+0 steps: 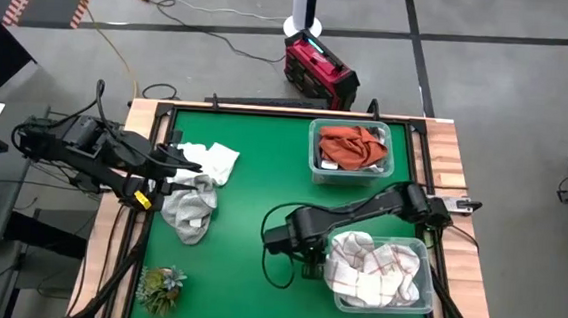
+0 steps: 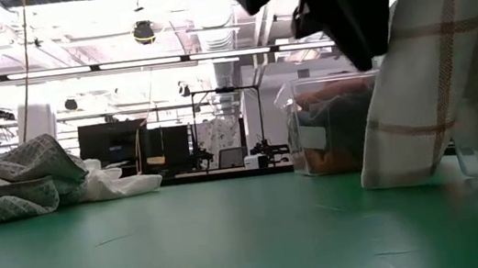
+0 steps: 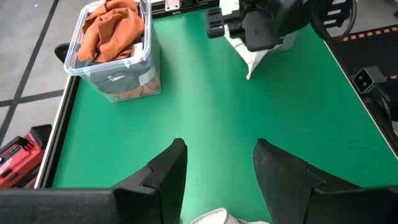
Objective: Sort towels by color in basket
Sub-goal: Put the white squared towel into the bottom transparent bin
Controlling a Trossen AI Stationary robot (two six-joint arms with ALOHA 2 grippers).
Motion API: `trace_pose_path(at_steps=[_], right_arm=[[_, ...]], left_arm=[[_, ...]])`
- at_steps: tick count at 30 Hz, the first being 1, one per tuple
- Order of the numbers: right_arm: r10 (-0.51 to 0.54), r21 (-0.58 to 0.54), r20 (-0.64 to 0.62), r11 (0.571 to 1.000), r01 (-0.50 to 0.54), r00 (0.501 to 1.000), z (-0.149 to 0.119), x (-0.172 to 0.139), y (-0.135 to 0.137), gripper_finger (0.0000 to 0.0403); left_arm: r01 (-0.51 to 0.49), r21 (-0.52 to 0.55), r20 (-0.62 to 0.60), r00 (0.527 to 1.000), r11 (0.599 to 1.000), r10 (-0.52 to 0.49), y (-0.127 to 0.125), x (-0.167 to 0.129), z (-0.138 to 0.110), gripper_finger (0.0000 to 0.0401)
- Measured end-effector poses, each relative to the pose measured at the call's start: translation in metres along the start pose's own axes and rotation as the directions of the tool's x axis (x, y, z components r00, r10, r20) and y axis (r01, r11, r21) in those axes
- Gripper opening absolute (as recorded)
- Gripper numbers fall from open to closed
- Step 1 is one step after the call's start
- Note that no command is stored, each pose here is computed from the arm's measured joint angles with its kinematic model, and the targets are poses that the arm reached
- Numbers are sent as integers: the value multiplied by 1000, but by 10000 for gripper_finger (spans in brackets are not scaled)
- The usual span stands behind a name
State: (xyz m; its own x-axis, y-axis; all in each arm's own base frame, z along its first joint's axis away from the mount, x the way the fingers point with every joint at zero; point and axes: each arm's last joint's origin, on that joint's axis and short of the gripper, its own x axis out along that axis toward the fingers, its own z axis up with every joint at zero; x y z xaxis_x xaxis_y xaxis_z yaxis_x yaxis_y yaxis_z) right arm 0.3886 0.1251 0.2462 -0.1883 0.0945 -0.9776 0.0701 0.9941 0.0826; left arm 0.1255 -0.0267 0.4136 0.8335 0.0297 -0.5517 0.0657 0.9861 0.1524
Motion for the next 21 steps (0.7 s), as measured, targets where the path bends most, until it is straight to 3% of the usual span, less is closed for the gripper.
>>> trace_pose_path(at_steps=[14,17,21], right_arm=[[60,37,-143,998,-55,988,-9,30,7,152],[61,40,-159,998,-55,985,-10,33,6,115],[83,34,-166,996,-78,983,-9,33,4,26]], left_arm=[[0,-11,1,1000,1000,0,0,0,0,174],[0,-7,1,1000,1000,0,0,0,0,174],[0,-4,1,1000,1000,0,0,0,0,174]])
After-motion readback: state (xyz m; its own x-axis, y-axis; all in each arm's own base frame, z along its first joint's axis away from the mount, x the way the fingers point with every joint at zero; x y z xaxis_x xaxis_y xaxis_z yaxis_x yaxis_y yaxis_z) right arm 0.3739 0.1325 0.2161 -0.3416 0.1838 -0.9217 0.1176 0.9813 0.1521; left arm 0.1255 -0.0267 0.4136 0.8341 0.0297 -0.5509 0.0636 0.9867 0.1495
